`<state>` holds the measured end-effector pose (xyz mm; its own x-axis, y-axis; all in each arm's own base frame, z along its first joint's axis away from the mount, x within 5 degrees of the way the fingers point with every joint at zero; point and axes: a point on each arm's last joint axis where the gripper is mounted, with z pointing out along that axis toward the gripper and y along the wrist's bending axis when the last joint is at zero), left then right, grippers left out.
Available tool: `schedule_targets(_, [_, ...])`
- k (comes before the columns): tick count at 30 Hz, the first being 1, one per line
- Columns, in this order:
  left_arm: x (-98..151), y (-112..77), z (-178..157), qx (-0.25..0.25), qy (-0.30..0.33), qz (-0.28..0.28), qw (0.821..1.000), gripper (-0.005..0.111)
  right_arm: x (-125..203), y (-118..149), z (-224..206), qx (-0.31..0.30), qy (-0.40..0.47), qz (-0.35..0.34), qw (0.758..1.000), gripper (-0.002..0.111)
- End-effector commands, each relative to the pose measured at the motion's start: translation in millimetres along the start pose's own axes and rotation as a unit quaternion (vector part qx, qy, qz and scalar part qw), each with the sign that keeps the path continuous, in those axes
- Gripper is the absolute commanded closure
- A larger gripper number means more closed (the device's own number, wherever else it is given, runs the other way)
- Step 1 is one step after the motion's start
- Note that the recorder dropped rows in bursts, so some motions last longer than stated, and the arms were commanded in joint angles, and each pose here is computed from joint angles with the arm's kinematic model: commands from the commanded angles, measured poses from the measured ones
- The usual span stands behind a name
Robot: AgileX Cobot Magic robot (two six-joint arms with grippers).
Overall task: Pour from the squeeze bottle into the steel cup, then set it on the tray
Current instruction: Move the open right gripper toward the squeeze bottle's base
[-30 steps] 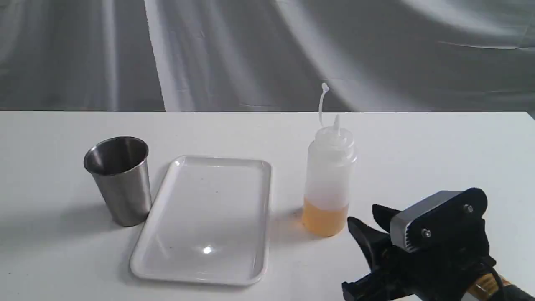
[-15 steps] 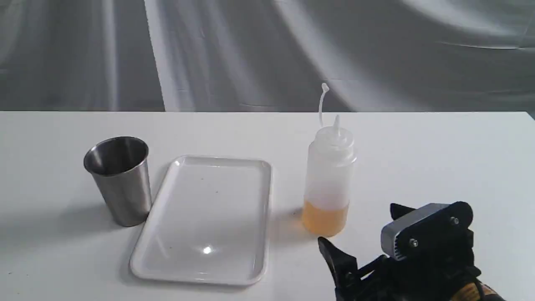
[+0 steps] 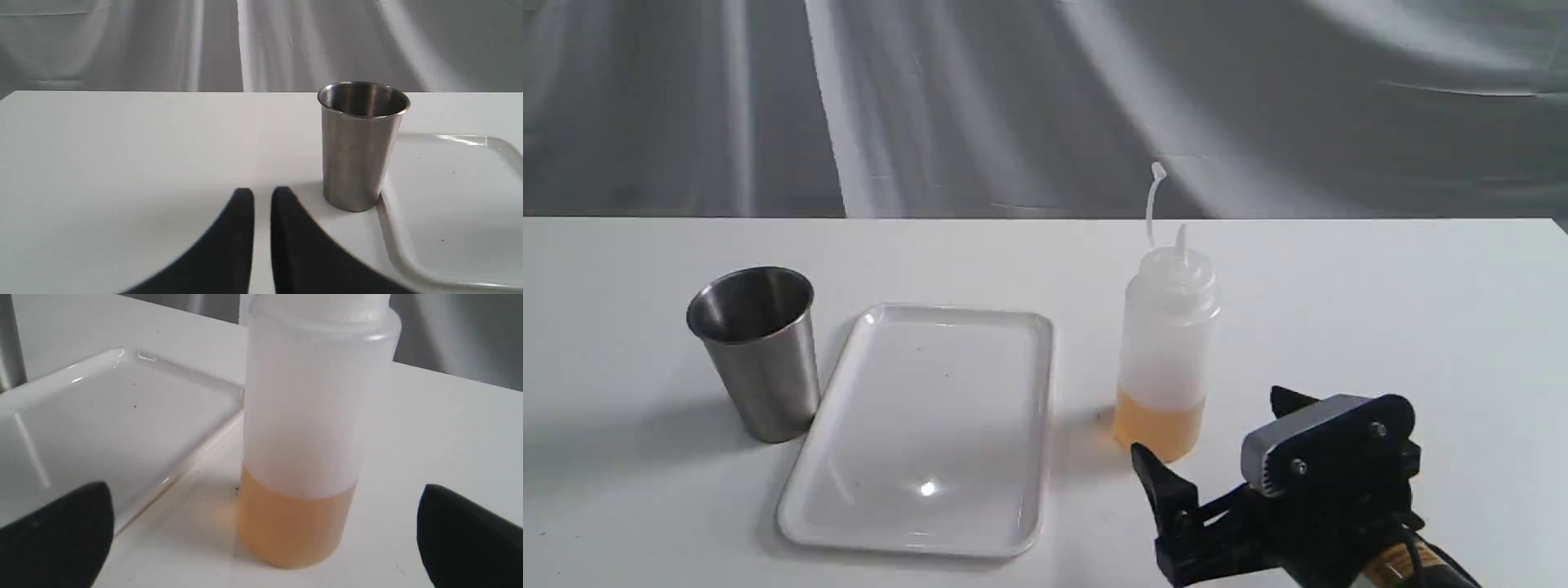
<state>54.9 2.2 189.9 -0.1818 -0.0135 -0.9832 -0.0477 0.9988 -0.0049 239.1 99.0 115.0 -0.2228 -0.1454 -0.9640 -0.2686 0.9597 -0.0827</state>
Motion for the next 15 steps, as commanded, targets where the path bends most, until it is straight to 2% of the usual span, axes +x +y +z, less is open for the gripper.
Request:
schedule_targets(1, [0.7, -0.3, 0.2, 0.003, -0.003, -0.004, 1.0, 0.098, -6.7, -0.6, 5.9, 0.012, -0.021, 0.004, 1.0, 0.003])
schedule_targets(15, [0.7, -0.3, 0.2, 0.003, -0.003, -0.003, 1.0, 0.098, -21.6, -0.4, 24.9, 0.027, -0.037, -0.007, 0.999, 0.003])
